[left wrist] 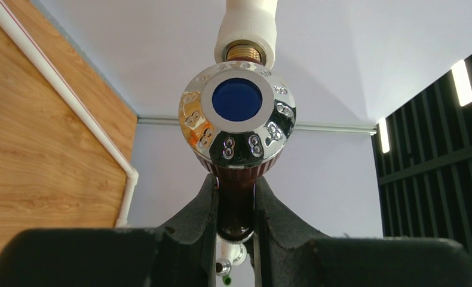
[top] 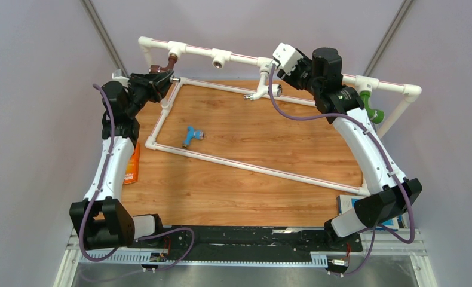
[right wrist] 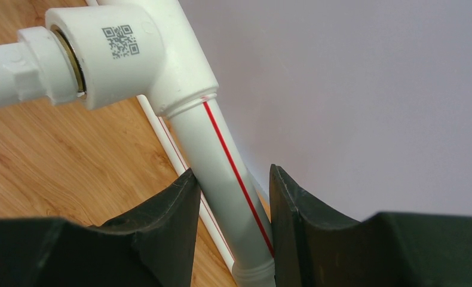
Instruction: Install the water faucets
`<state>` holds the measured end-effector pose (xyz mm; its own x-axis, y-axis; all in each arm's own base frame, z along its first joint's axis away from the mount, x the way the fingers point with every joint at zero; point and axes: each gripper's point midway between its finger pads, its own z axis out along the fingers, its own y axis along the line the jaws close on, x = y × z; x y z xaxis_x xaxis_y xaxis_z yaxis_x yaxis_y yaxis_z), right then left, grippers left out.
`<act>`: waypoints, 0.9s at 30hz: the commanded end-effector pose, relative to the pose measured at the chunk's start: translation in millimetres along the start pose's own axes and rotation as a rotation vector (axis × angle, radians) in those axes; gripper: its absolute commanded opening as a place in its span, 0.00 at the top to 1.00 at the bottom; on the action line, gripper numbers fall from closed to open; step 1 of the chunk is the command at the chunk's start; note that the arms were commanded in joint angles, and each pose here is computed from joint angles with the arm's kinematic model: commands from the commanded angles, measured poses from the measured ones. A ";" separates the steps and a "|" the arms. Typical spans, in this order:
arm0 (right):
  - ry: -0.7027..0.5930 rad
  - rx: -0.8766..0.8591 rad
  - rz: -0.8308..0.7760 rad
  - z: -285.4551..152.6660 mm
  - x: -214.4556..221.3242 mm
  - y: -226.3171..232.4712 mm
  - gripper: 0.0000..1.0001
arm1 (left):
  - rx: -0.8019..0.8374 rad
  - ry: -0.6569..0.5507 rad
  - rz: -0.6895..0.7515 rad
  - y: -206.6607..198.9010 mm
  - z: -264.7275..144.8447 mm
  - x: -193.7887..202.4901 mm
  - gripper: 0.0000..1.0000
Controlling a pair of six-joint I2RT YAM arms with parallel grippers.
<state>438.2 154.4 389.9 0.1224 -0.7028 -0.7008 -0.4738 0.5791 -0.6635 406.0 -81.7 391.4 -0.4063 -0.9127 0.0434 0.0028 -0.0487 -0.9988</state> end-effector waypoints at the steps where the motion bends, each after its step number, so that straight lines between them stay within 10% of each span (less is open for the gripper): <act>1: 0.027 -0.131 0.137 -13.1 5.0 39.8 1.00 | 0.016 -0.031 0.045 -9.6 5.6 -7.9 1.00; 14: 0.021 -0.139 0.120 -14.1 3.1 42.4 1.00 | -0.110 -0.066 0.109 36.9 8.9 -28.6 1.00; 27: 0.018 -0.136 0.116 -14.5 0.6 42.1 1.00 | -0.110 -0.101 0.262 -3.6 9.6 -34.7 1.00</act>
<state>434.4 156.8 390.7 0.1333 -0.7013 -0.7003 -0.4798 0.5727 -0.6647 412.8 -76.2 384.5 -0.4152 -0.8965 -0.1544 -0.0069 0.1728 -0.9849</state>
